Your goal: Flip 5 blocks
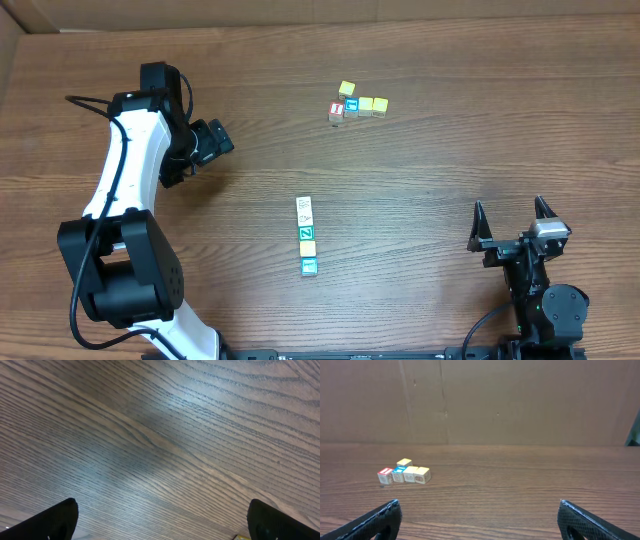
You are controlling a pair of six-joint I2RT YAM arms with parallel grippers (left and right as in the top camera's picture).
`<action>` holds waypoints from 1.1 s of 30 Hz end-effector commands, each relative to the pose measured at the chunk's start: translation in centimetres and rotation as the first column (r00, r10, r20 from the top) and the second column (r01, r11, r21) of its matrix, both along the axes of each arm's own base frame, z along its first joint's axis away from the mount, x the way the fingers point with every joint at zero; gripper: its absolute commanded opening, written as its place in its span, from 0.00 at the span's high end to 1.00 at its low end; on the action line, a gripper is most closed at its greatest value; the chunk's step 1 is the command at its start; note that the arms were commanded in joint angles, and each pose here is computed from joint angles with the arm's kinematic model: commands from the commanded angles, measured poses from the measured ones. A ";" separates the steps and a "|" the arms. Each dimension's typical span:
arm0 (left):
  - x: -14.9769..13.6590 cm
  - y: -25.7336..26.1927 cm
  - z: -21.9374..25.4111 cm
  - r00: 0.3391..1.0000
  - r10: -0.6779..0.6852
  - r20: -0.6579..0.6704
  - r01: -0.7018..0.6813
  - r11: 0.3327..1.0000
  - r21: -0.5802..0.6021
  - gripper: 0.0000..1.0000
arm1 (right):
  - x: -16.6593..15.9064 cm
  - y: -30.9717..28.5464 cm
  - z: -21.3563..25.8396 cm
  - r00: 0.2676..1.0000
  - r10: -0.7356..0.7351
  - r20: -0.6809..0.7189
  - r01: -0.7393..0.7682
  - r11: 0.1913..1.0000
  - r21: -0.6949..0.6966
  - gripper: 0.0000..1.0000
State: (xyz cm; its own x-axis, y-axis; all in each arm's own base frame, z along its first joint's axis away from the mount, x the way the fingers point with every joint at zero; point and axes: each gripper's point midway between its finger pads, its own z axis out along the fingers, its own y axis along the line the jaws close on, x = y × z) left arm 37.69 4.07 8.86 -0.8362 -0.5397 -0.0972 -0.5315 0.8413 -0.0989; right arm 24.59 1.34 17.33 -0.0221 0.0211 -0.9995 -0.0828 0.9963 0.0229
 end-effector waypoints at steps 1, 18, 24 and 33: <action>0.3 -0.1 0.0 1.000 -0.005 0.002 0.005 1.000 0.004 0.00 | 0.0 0.0 -0.2 1.000 0.002 0.003 -0.002 1.000 -0.004 0.00; -0.3 -0.2 9.8 0.964 -0.011 0.267 0.001 0.999 0.039 0.00 | 0.0 0.0 -0.2 1.000 0.002 0.003 -0.002 1.000 -0.004 0.00; -3.1 -0.6 18.2 0.870 -0.022 0.492 -0.012 0.998 0.067 0.00 | 0.0 0.0 -0.2 1.000 0.002 0.003 -0.002 1.000 -0.004 0.00; -8.8 -0.3 26.6 0.708 -0.035 0.705 -0.079 0.989 0.129 0.00 | 0.0 0.0 -0.2 1.000 0.002 0.003 -0.002 1.000 -0.004 0.00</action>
State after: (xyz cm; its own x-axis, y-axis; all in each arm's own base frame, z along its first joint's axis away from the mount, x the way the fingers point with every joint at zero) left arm 30.67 3.34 33.07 -0.5511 -0.5028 -0.6659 -0.3727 0.8624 -0.3426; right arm 24.59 1.33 17.33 -0.0221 0.0212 -0.9995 -0.0824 0.9963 0.0229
